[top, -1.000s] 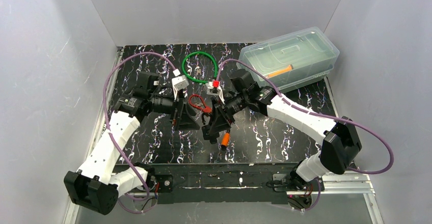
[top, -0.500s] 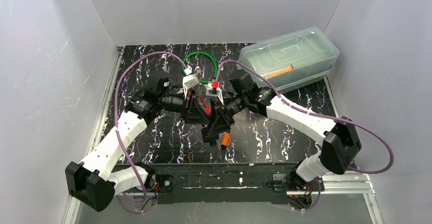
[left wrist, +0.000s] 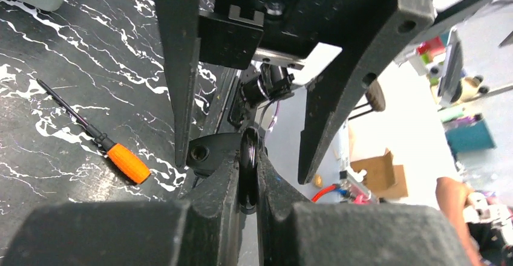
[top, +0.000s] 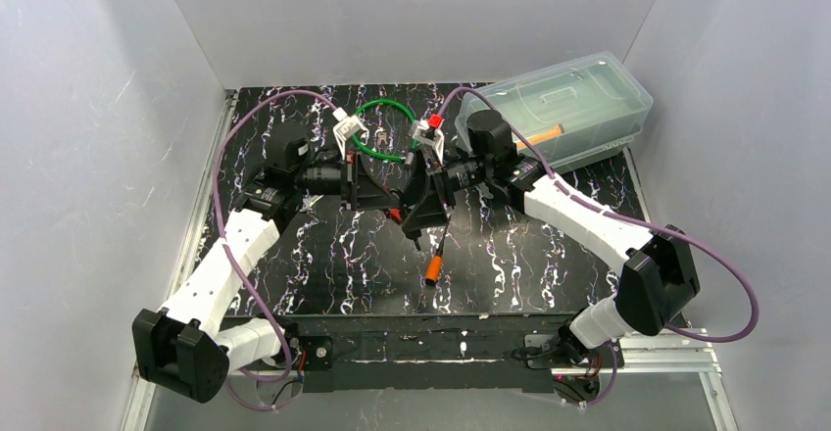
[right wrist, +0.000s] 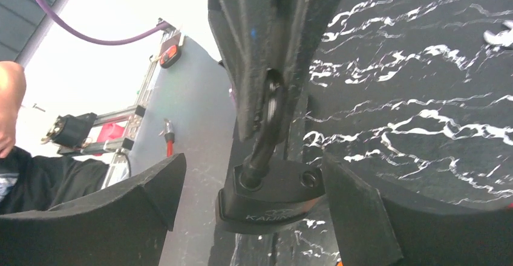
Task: Lock with the key
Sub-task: Pick up the lock from the center of the board, then lock the lock.
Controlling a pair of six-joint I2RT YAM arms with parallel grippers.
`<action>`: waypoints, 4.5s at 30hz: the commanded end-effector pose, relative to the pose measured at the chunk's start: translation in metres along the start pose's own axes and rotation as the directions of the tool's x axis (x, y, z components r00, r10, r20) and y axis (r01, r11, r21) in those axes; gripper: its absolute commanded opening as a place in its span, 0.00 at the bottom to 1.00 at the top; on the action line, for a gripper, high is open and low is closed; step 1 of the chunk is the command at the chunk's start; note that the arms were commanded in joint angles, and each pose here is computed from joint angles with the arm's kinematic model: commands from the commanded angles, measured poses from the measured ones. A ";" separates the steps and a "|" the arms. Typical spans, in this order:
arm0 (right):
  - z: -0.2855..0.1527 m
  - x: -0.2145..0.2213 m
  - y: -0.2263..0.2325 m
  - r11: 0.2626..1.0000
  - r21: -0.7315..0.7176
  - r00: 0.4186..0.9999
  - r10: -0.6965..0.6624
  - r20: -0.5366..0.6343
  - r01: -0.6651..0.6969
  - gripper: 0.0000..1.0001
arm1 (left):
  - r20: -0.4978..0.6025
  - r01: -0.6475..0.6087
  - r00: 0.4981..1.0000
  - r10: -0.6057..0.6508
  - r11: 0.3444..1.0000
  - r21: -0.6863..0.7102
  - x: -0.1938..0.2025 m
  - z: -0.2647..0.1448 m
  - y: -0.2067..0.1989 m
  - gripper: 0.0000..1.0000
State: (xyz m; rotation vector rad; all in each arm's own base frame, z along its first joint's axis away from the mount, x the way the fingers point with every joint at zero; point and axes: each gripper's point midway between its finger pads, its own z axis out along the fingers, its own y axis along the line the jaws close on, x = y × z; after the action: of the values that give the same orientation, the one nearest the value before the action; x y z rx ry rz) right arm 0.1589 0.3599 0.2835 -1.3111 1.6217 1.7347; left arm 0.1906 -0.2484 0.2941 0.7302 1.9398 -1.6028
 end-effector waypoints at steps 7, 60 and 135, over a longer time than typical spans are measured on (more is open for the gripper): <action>0.000 -0.035 0.008 0.996 0.030 0.990 -0.089 0.111 0.086 0.93 | 0.147 -0.006 0.989 0.004 1.000 0.015 -0.052 -0.014 -0.023 0.00; -0.021 -0.043 0.025 0.984 0.039 0.978 -0.178 0.106 0.174 0.01 | 0.027 -0.114 0.993 0.117 0.989 -0.099 -0.055 -0.035 -0.015 0.82; -0.039 0.063 -0.028 0.982 0.067 0.939 -0.147 -0.310 0.176 0.01 | -0.210 -0.451 0.878 0.430 0.890 -0.063 0.046 -0.019 0.016 0.79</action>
State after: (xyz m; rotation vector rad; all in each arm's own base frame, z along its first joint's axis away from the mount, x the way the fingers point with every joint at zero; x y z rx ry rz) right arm 0.1723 0.3036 0.2100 -1.6856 1.7379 1.3255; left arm 0.1736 -0.2221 0.2518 1.1617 1.8831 -1.1854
